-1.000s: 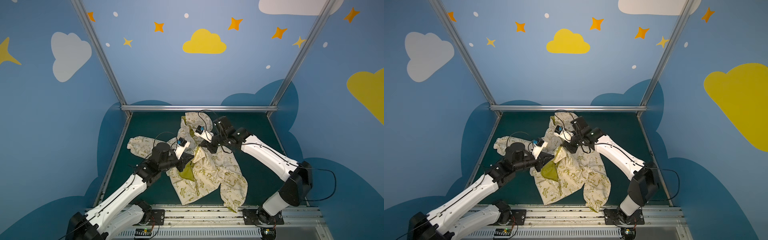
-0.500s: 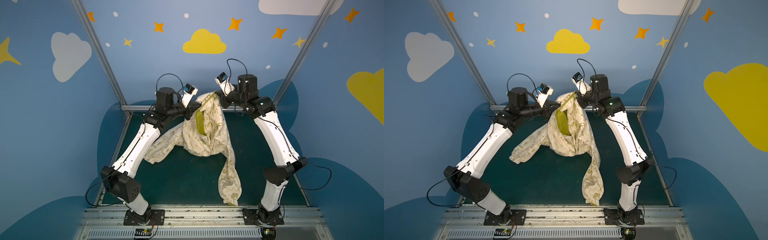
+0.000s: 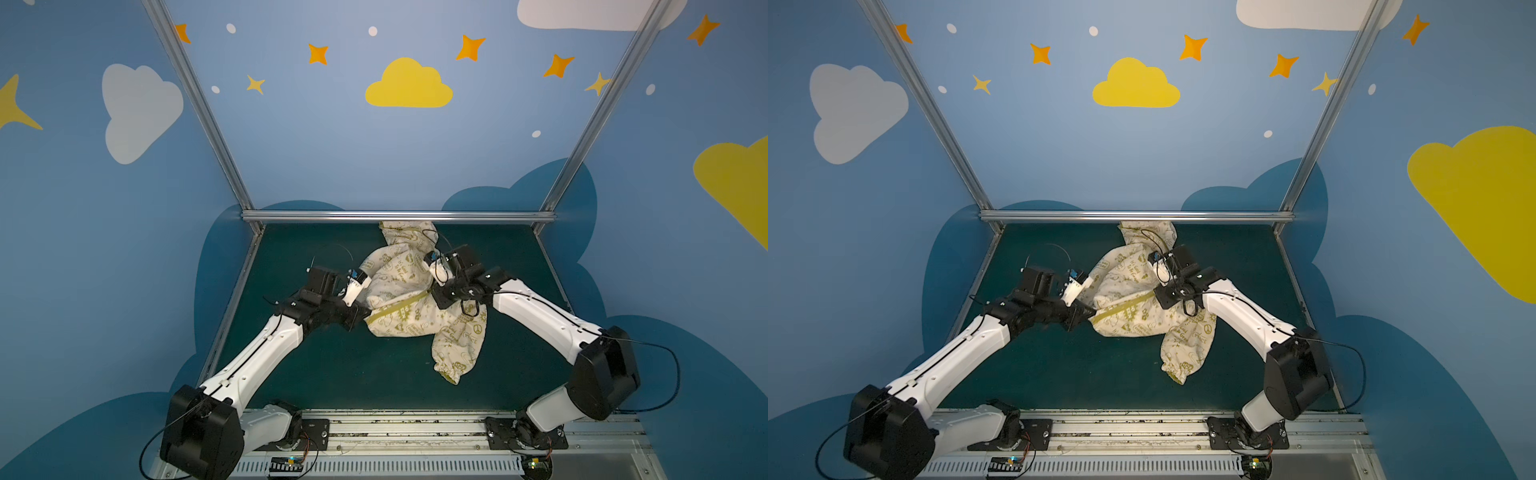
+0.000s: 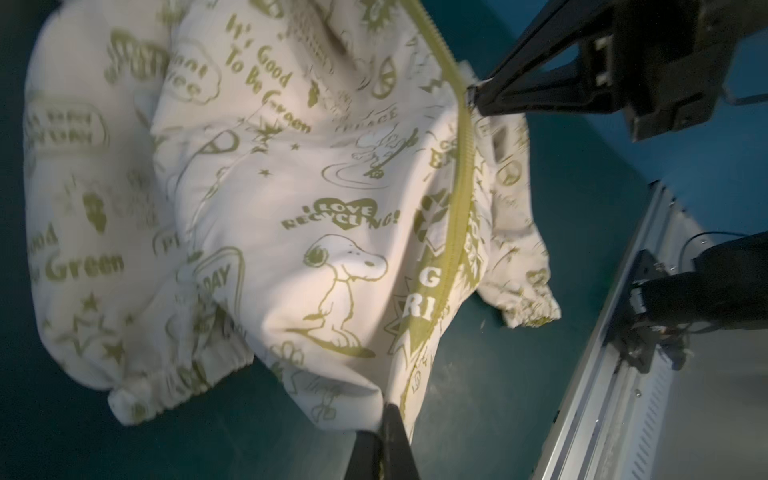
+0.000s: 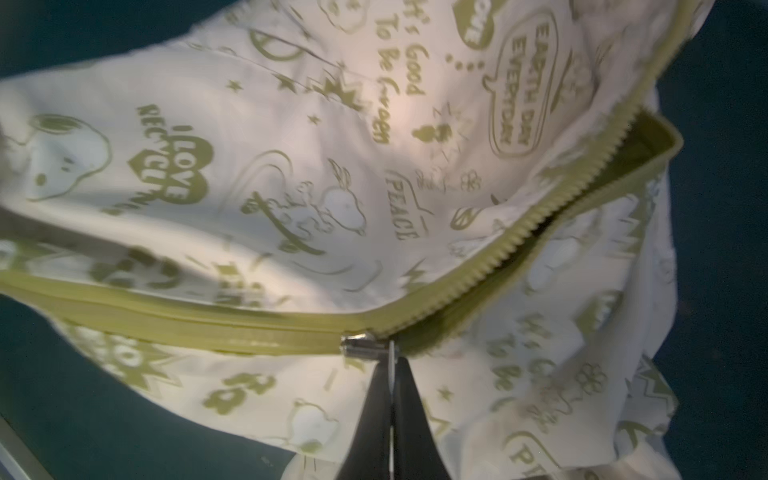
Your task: Zip up the jacket
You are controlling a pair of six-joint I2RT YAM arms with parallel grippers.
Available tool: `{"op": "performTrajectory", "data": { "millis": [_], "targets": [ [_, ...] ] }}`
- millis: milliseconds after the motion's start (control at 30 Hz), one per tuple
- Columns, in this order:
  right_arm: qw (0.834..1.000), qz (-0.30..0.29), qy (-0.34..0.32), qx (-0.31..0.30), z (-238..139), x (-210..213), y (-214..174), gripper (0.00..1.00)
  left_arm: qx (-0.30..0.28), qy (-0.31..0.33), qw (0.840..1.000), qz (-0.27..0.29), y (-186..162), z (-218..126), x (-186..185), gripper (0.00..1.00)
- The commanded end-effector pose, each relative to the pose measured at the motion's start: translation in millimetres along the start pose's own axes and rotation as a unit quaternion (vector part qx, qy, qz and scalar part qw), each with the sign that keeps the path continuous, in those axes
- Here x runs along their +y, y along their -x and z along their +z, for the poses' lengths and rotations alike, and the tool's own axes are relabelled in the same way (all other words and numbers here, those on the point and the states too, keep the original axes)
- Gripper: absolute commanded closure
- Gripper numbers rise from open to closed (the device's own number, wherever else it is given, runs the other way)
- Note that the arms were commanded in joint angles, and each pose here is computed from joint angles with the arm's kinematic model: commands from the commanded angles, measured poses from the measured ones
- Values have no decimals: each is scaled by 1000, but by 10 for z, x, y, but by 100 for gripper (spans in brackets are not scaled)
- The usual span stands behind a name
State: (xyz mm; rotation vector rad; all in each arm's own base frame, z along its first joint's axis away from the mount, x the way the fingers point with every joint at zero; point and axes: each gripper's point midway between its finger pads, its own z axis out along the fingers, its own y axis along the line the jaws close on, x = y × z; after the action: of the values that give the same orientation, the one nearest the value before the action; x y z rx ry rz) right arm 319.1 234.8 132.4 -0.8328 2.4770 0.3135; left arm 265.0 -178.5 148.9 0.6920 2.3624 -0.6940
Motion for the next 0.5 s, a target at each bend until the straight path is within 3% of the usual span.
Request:
{"op": "performTrajectory", "data": {
  "millis": [0, 200, 467],
  "targets": [
    [996, 69, -22, -45, 26, -165, 180, 100, -22, 123, 992, -30, -75, -194, 390, 97],
    [993, 81, -65, -58, 90, -420, 203, 100, -16, 190, 979, -70, -249, -352, 721, 97],
    [982, 83, -125, -113, -275, -922, 661, 100, -58, 236, 961, -131, -359, -704, 1037, 97]
  ]
}}
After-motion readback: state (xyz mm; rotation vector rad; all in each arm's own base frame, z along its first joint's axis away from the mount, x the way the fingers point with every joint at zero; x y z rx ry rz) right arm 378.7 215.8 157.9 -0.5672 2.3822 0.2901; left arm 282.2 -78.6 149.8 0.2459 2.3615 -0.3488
